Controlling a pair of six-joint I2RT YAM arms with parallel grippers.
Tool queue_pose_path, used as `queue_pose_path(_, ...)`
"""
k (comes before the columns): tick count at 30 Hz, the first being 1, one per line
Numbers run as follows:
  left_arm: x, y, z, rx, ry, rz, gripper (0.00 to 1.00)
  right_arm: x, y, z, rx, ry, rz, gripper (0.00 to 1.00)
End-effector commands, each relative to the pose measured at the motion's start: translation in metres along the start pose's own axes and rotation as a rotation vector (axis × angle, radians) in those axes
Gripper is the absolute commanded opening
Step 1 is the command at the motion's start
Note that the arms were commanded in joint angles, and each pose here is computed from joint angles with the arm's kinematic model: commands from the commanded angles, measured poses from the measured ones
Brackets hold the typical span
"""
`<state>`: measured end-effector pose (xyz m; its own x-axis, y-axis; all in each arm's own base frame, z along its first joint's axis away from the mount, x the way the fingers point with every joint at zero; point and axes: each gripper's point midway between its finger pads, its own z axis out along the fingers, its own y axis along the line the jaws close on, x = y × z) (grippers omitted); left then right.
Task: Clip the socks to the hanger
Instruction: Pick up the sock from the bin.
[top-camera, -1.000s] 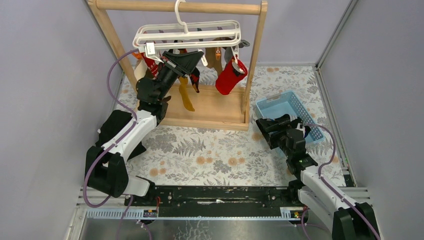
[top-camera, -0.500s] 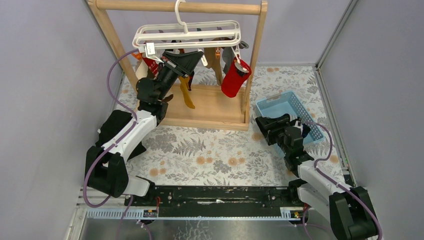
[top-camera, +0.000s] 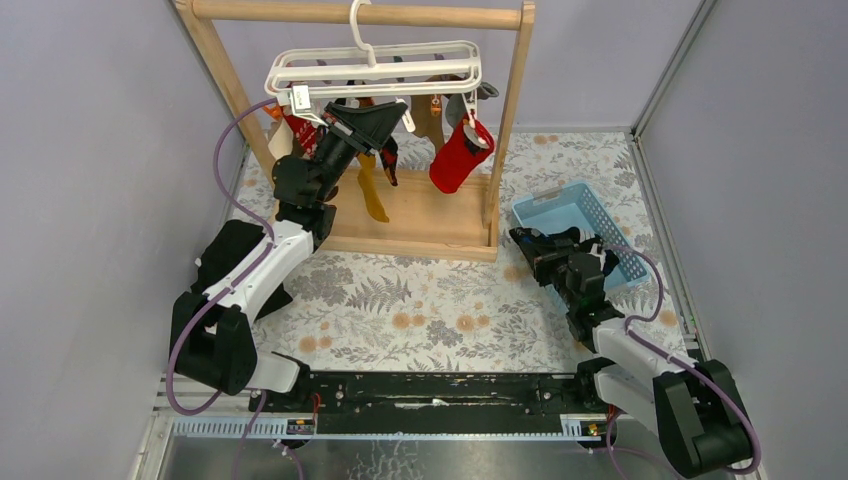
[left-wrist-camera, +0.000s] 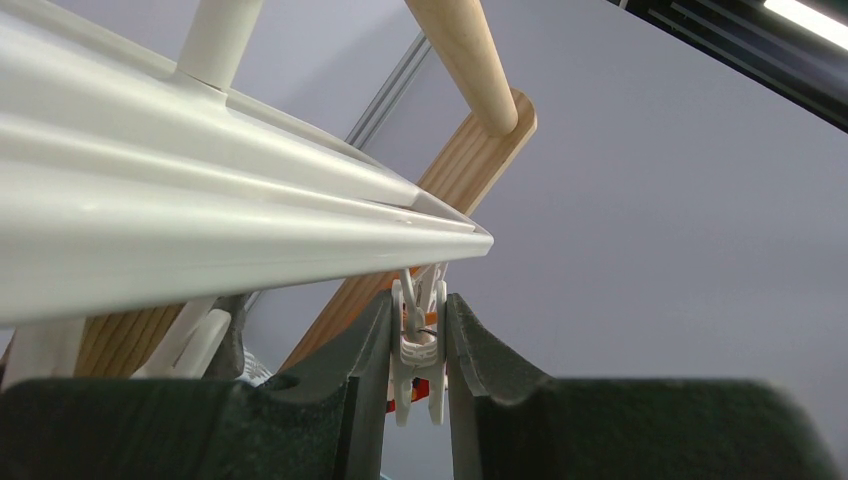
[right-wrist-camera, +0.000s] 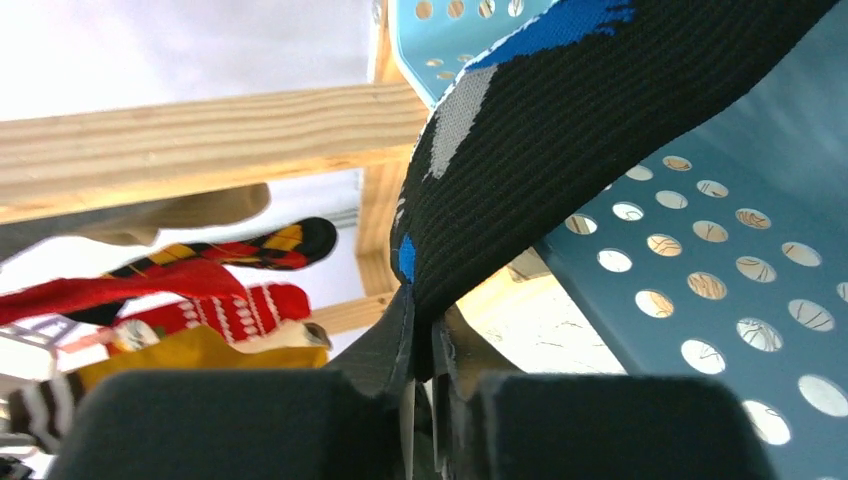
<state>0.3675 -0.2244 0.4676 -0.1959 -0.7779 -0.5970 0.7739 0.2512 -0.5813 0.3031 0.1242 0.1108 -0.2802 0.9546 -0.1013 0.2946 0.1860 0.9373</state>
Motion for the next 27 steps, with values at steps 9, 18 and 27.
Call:
queue_pose_path(9, 0.007, -0.018, -0.005, 0.070, 0.035, 0.031, 0.00, -0.004, 0.039, -0.019, -0.121, -0.020, -0.151, 0.00)
queue_pose_path(18, 0.005, -0.020, -0.004, 0.073, 0.031, 0.034, 0.00, 0.045, 0.064, -0.068, -0.305, 0.276, -0.583, 0.00)
queue_pose_path(27, 0.005, -0.022, -0.002, 0.085, 0.028, -0.008, 0.00, 0.072, 0.137, -0.150, -0.826, 0.314, -0.826, 0.00)
